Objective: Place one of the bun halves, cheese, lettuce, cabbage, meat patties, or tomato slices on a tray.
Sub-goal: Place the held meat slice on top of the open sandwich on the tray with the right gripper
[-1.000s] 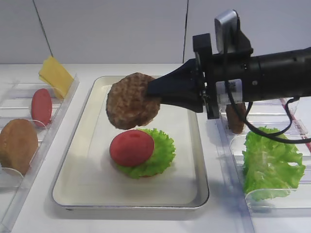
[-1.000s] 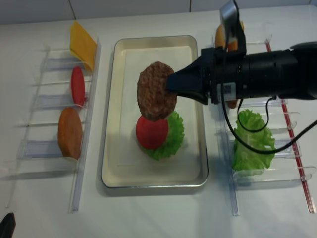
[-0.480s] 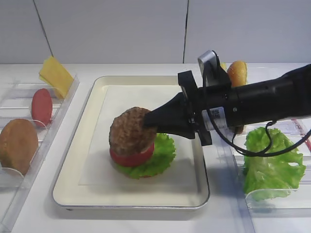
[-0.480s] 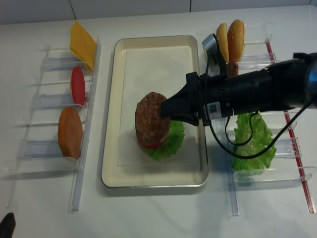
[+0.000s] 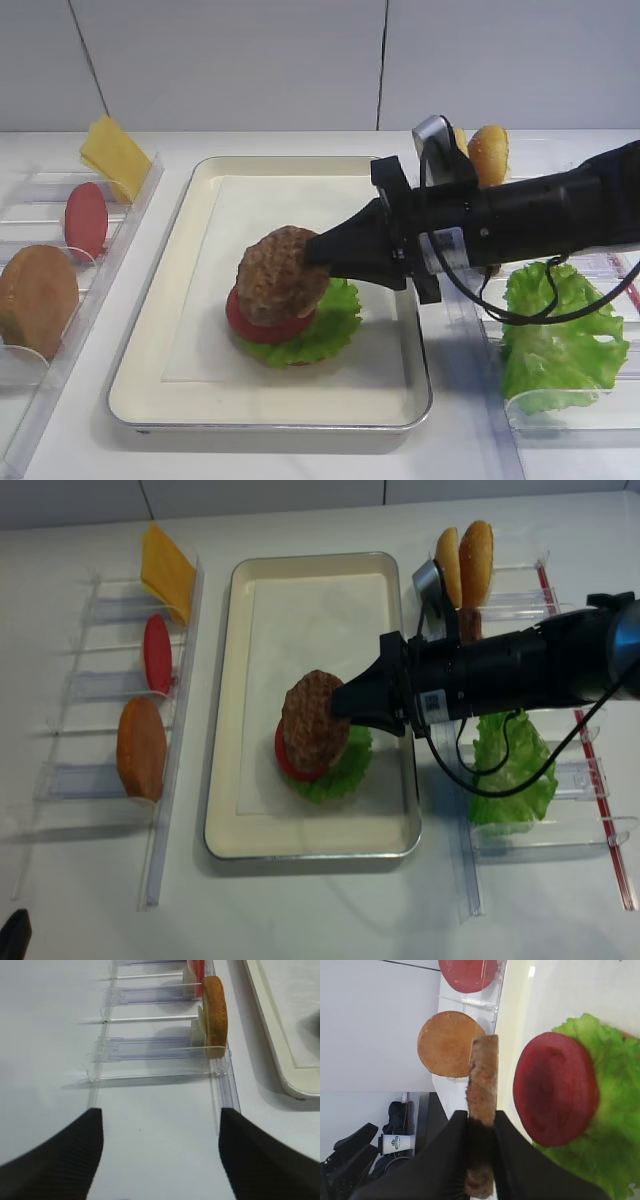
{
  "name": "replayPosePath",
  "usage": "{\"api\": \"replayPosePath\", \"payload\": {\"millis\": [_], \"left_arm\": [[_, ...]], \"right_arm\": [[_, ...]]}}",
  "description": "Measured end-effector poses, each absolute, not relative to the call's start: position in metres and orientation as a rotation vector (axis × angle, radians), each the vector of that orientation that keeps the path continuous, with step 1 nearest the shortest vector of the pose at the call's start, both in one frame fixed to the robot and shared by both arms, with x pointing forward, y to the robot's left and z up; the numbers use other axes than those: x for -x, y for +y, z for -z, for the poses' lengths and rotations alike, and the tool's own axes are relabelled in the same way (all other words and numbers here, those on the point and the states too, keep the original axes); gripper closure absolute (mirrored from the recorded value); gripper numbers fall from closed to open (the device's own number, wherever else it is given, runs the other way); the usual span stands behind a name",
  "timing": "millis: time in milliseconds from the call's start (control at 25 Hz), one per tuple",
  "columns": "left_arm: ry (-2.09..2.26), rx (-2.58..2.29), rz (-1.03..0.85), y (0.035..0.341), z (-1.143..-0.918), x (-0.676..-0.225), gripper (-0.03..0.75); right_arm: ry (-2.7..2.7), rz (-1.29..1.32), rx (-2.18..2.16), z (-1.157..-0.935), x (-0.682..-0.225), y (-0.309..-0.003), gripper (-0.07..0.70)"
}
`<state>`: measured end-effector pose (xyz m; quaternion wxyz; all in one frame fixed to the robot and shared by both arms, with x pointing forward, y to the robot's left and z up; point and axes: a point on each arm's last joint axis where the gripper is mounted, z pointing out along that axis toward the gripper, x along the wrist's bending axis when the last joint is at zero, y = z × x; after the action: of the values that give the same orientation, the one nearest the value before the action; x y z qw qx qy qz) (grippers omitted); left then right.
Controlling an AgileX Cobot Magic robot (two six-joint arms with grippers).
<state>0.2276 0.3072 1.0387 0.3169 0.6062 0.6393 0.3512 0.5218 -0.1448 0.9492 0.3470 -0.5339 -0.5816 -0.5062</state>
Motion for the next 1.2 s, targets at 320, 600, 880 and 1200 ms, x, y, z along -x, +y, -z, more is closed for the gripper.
{"api": "replayPosePath", "payload": {"millis": [320,600,880,1200], "left_arm": [[1.683,-1.596,-0.924,0.307,-1.039,-0.228,0.225],[1.683,-1.596,-0.924,0.307,-1.039,-0.228,0.225],[1.683,-1.596,-0.924,0.307,-1.039,-0.228,0.225],[1.683,-1.596,-0.924,0.307,-1.039,-0.228,0.225]], "right_arm": [[-1.493,1.292,1.402,-0.942,-0.524,-0.144,0.517],[-1.48,1.247,1.432,-0.925,-0.526,-0.145,0.517],[-1.485,1.25,1.429,-0.925,-0.526,-0.145,0.517],[-1.595,1.328,1.353,-0.925,-0.526,-0.145,0.313]]}}
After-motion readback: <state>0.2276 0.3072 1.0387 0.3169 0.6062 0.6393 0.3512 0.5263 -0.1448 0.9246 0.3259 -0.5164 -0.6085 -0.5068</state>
